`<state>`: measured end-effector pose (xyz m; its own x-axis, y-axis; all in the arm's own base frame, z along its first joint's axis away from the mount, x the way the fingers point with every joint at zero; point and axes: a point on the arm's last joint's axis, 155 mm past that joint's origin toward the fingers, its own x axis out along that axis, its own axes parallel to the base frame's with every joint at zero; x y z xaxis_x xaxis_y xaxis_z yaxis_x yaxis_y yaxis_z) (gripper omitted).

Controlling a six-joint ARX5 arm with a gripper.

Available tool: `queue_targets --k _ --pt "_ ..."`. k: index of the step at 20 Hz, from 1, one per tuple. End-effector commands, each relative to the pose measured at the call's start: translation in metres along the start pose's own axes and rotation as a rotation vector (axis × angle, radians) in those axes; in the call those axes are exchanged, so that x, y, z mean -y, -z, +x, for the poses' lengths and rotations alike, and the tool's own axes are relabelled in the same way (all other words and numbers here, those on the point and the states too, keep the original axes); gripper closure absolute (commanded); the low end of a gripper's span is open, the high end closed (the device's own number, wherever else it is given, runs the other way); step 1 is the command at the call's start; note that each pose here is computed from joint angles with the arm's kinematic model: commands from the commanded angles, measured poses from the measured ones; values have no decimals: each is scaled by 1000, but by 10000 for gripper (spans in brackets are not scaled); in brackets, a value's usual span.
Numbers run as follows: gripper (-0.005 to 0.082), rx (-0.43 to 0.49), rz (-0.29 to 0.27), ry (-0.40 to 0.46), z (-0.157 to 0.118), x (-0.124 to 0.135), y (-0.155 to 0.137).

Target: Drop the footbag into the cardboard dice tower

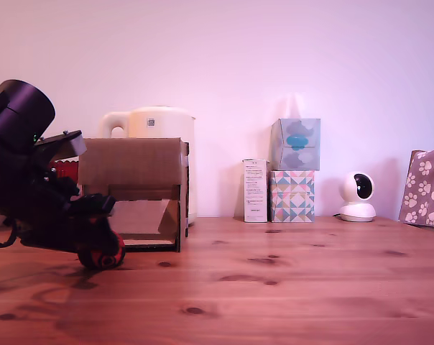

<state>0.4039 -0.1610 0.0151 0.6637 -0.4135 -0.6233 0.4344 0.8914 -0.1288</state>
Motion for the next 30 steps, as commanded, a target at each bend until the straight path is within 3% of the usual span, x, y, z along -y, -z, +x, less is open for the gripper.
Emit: queue_targets --k 1,4,7,13,16,25,27,30 --pt "563 -22 0 0 1 1 7" --pt "590 -16 -7 28 -10 9 -1" --pt "590 38 -1 54 -41 20 -30" --pt "590 277 55 52 -126 37 -106" --pt "589 378 78 52 -152 42 -130" --pt "589 738 138 -8 -183 37 -211" --pt "589 749 140 -7 -179 36 -226" --pt "589 659 123 -4 -153 32 -241"
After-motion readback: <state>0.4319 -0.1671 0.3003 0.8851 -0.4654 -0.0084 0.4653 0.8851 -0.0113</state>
